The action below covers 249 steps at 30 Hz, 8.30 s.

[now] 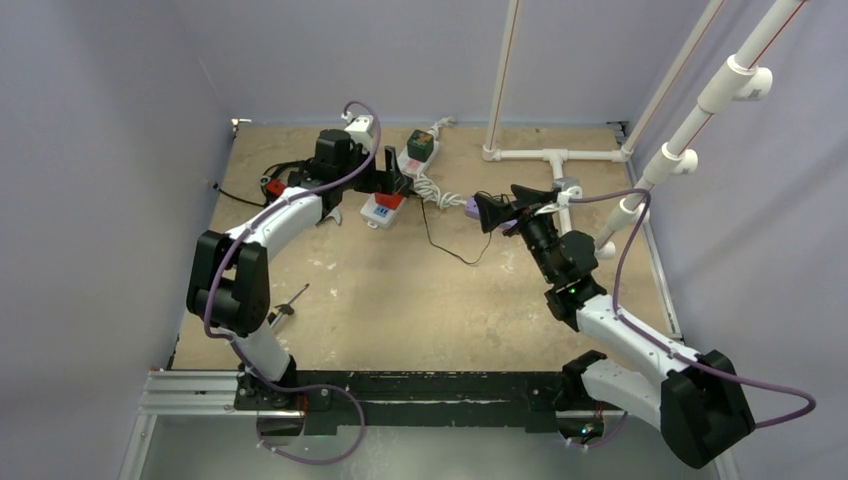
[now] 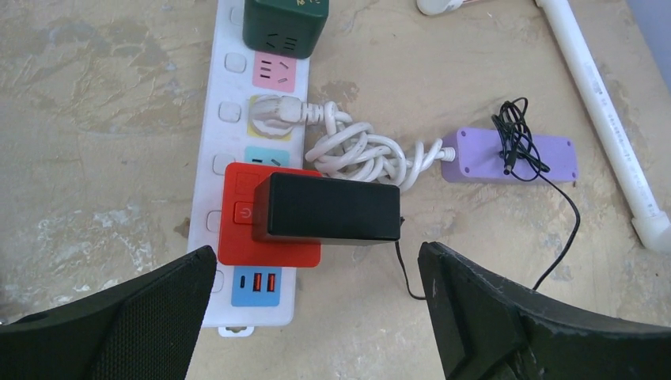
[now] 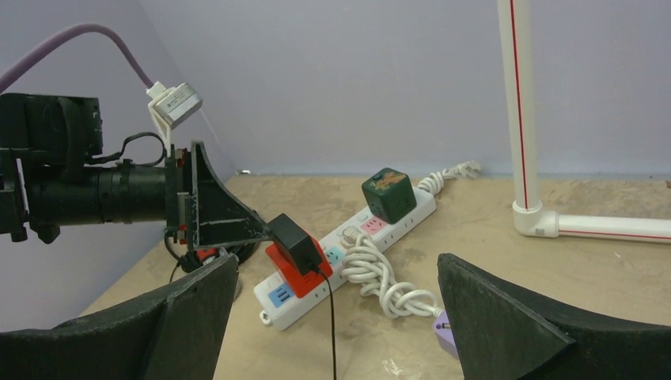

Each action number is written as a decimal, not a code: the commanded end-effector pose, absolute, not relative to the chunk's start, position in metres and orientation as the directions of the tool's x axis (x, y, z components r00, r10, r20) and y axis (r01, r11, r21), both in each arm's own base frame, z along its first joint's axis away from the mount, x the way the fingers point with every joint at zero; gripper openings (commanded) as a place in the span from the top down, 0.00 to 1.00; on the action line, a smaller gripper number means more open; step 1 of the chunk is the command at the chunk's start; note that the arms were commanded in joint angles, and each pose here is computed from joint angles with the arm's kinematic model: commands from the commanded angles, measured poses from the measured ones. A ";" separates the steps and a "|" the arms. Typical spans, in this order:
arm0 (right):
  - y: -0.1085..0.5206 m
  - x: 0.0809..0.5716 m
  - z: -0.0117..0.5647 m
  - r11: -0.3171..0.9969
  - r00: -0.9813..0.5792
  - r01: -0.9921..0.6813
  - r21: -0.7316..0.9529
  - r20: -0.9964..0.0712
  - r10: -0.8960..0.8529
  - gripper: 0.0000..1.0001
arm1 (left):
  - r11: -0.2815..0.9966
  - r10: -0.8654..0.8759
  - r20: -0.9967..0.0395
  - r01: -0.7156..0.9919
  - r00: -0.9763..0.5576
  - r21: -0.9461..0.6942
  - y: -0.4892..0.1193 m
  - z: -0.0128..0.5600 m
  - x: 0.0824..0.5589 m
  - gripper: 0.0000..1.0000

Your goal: Pull the plug off the socket

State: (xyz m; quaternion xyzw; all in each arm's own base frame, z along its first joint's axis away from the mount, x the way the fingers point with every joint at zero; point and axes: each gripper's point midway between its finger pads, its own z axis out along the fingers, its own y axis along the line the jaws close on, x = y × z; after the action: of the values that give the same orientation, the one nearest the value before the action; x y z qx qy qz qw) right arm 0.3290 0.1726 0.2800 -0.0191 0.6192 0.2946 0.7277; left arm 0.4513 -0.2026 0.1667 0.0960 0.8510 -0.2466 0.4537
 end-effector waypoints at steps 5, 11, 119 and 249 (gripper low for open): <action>0.185 0.331 0.290 0.808 0.087 -0.507 0.300 -0.915 0.394 0.01 | 0.841 0.027 -0.917 0.505 -0.398 -0.195 -0.226 0.195 0.464 0.01; 0.186 0.335 0.285 0.811 0.077 -0.503 0.298 -0.920 0.385 0.01 | 0.893 0.095 -0.917 0.440 -0.387 -0.093 -0.217 0.182 0.474 0.01; 0.314 0.268 0.292 0.559 0.078 -0.828 0.047 -0.977 0.197 0.13 | 0.926 -0.038 -0.797 0.278 -0.602 -0.254 -0.154 0.174 0.331 0.01; 0.362 0.313 0.143 0.887 -0.219 -0.461 0.038 -0.973 -0.072 1.00 | 0.872 -0.072 -0.470 0.173 -0.880 -0.459 -0.177 0.052 0.309 0.77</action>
State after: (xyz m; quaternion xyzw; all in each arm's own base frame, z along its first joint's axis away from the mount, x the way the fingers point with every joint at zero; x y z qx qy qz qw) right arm 0.3141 0.3708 0.1219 -0.2016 0.7737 0.1729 0.5752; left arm 0.3370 -0.1927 0.0977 0.0263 0.8980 -0.3125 0.3086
